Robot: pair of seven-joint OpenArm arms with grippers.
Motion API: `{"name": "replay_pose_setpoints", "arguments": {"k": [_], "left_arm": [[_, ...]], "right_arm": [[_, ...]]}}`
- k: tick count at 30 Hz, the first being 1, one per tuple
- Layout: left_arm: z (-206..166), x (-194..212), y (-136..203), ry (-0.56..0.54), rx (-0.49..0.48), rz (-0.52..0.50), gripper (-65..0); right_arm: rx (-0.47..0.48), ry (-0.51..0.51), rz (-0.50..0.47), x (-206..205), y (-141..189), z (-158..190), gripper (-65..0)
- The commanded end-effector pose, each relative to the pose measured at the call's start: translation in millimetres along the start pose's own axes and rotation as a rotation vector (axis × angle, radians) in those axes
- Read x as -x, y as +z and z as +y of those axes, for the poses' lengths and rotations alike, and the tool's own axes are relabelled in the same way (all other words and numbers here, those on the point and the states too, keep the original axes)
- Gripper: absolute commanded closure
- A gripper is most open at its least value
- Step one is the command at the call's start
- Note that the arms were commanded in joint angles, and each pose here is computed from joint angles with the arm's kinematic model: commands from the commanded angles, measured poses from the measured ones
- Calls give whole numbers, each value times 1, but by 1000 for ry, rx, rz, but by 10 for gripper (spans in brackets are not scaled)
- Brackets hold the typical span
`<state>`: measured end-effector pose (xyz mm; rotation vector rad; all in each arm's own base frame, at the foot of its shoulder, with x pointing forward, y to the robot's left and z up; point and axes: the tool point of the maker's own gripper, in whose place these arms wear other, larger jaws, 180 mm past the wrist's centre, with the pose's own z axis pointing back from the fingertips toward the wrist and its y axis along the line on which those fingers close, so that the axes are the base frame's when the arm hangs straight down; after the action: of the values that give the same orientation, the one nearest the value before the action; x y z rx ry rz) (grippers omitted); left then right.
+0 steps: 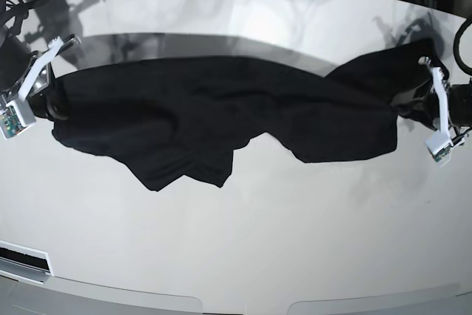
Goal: Layout the t-shirt on the table in an organized manner, then fold the t-shirt properly
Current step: 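Lift the shirt with both grippers and stretch it between them, then lower the shirt, release with the right gripper and regrasp its edge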
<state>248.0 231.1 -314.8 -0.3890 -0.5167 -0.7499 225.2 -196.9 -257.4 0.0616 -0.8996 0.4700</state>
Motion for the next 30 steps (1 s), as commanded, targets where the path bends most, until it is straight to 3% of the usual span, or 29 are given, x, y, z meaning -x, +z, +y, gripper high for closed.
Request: {"name": "replay_pose_setpoints", "arguments": {"k": [1, 6, 11, 16, 19, 23, 25, 30], "left_arm": [[9, -15, 14, -29, -27, -34, 0], [37, -55, 28, -122, -160, -167, 0], [55, -61, 32, -117, -214, -221, 0], [60, -49, 19, -36, -200, -229, 0], [63, -39, 12, 11, -193, -224, 0], [70, -28, 10, 53, -198, -215, 0], [71, -27, 10, 57, -199, -213, 0], [71, -28, 10, 57, -199, -219, 0]], "right_arm": [[5, 23, -68, -18, 3, -3, 0], [74, -26, -212, -56, -2, -29, 0], [52, -115, -234, -65, -38, -49, 0], [-3, -210, -175, -69, -115, -65, -286], [9, -206, -100, -74, -155, -80, -316], [6, -231, -71, -99, -172, -98, -315], [-95, -196, -66, -116, -167, -86, -315], [-493, -37, -119, -140, -134, -14, -312]]}}
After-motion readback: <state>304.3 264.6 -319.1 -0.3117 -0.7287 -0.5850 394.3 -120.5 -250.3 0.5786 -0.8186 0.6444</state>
